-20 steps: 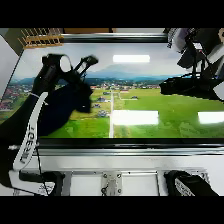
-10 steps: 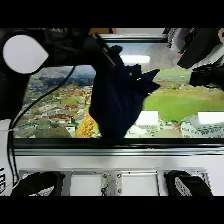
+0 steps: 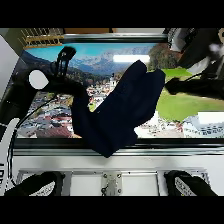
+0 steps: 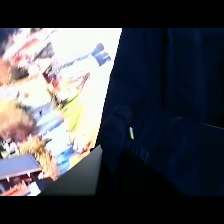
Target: Fold the clothes and pants, and hang the long-sleeved shirts on hangers.
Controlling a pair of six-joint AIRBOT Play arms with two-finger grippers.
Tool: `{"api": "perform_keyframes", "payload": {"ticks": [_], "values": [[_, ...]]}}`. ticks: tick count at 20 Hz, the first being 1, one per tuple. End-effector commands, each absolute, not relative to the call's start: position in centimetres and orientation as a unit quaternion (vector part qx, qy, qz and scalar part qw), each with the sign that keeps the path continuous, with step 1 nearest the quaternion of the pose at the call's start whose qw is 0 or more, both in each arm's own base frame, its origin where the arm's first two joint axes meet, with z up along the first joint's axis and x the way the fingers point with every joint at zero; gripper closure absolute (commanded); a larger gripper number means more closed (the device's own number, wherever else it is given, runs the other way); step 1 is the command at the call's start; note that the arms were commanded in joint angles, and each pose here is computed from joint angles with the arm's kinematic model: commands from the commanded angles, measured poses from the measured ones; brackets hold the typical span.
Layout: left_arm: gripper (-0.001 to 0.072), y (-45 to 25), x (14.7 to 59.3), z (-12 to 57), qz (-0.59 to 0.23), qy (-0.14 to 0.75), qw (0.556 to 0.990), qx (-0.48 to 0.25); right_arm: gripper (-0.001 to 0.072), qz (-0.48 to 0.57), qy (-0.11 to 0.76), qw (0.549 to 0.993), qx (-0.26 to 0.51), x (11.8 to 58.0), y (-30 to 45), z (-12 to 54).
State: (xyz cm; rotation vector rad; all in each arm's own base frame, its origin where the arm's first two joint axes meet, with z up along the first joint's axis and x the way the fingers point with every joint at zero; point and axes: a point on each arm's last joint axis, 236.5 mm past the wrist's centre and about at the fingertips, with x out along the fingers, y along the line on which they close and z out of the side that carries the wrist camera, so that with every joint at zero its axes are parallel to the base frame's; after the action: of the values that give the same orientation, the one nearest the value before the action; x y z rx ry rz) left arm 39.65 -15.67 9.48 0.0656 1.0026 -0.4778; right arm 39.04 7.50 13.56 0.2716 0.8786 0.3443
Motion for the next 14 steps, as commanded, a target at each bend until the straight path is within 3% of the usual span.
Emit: {"api": "perform_keyframes", "payload": {"ticks": [1, 4, 8, 14], "values": [[0.0696, -12.2, 39.2, 5.1, -0.187, 0.524, 0.831, -0.022, 0.0028, 0.267, 0.49, 0.8, 0.221, 39.3, 13.9, 7.6], [0.0696, -11.0, 38.4, 3.8, -0.175, 0.543, 0.821, -0.029, 0.0028, 0.324, 0.557, 0.726, 0.238, 38.2, 19.4, 1.7], [0.0697, -10.8, 38.4, 3.8, -0.173, 0.544, 0.82, -0.03, 0.0029, 0.372, 0.641, 0.64, 0.203, 33.3, 25.3, -4.2], [0.0697, -10.8, 38.4, 3.8, -0.173, 0.544, 0.821, -0.03, 0.0038, 0.384, 0.715, 0.569, 0.133, 28.0, 25.4, -6.9]]}}
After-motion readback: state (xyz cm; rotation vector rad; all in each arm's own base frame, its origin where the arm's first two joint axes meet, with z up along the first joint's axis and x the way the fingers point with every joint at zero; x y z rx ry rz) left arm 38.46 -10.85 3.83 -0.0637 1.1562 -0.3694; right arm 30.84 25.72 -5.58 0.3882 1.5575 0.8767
